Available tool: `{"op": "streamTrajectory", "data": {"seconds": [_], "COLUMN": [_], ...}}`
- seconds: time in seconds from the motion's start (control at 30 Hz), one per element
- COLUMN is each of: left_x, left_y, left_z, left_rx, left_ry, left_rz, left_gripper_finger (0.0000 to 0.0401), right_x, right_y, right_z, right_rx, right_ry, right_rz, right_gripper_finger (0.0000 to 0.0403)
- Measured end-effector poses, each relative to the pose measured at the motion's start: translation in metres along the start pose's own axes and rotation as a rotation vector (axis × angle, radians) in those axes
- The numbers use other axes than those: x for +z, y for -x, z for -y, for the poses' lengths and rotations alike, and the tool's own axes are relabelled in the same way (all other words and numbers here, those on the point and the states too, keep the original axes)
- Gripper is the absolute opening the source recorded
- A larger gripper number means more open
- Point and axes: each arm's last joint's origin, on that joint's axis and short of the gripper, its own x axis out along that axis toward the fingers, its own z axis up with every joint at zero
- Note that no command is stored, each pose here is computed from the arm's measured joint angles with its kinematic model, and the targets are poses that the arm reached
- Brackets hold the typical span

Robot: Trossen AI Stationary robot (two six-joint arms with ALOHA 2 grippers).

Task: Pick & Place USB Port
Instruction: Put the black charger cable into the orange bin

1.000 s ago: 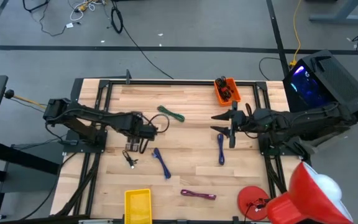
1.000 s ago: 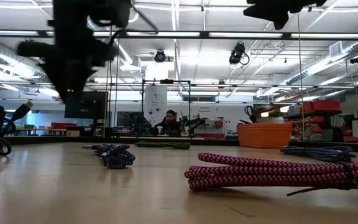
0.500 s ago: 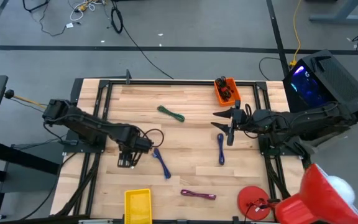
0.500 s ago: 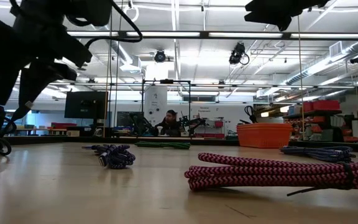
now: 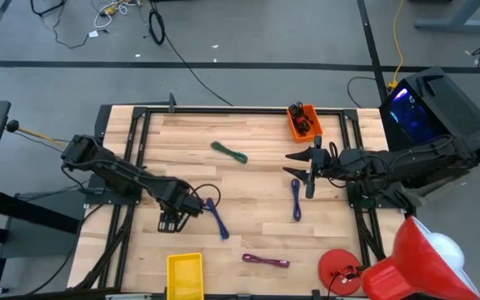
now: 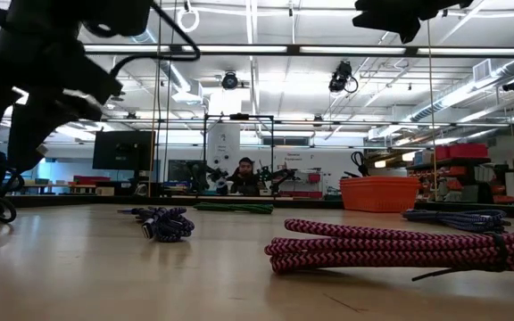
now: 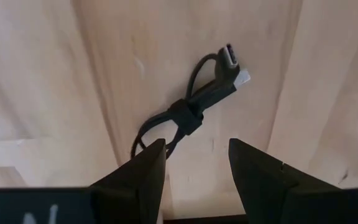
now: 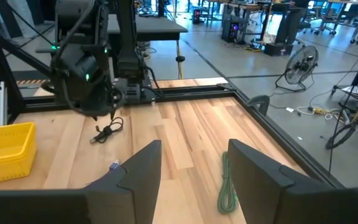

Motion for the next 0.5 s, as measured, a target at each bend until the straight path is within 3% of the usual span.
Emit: {"op": "streamTrajectory", "data": {"seconds": [0.5], "left_x": [0.019], "left_y": [-0.038], "left_z": [0.010], "left_rx": [0.038], "left_ry": [-0.088], "left_rz": [-0.087], "left_gripper_finger": [0.0181], "right_x": [-0.001], "right_y": [0.002], "right_z": [-0.006], "right_rx": [0.025], "right_ry": [0.009], "right_rz": [-0.002], "right_gripper_finger": [0.0187]}}
